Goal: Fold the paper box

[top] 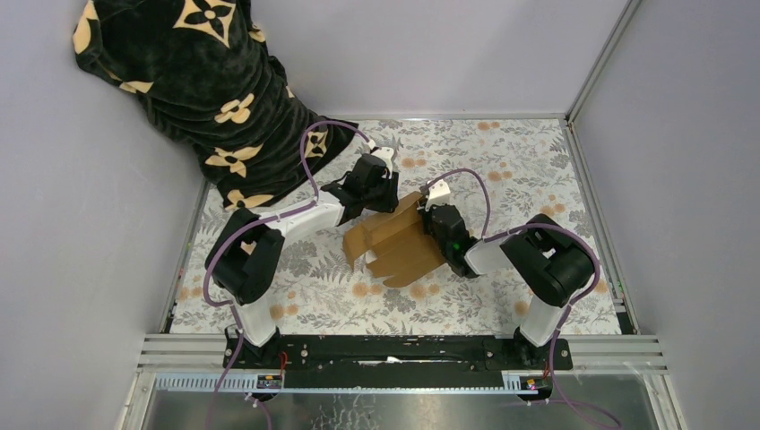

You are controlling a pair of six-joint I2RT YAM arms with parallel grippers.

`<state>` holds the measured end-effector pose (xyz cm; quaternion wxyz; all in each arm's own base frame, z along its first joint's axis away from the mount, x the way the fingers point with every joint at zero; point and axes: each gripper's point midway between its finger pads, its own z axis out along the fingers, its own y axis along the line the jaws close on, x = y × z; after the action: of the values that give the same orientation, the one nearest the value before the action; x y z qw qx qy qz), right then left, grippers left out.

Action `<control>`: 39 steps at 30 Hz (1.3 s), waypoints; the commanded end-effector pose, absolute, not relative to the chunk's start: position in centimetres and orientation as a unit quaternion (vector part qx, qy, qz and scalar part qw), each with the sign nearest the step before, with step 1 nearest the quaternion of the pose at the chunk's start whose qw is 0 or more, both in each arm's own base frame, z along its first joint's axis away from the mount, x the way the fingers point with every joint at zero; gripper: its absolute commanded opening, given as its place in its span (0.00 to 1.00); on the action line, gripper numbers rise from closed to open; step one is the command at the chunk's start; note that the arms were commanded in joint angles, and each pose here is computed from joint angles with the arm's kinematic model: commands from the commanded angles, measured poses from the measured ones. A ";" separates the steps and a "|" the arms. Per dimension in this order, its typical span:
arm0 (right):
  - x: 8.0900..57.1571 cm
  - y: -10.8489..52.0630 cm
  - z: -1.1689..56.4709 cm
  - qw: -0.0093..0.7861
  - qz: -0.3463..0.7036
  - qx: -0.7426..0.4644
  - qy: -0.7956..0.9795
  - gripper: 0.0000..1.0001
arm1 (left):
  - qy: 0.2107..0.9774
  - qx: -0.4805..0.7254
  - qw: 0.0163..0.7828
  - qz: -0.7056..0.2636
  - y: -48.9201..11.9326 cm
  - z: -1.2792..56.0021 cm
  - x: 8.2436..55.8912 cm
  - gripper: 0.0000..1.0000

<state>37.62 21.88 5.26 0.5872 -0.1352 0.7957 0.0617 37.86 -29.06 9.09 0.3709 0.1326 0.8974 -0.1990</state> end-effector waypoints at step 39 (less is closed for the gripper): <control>35.8 18.1 7.8 0.599 0.029 -0.107 0.793 0.07 | 0.876 -0.169 0.443 -0.089 -12.3 14.2 37.0 0.35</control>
<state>35.00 18.29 6.07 0.5785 -0.1257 0.8053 0.0314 37.25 -13.74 14.95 0.4338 -0.1153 0.8877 -0.1029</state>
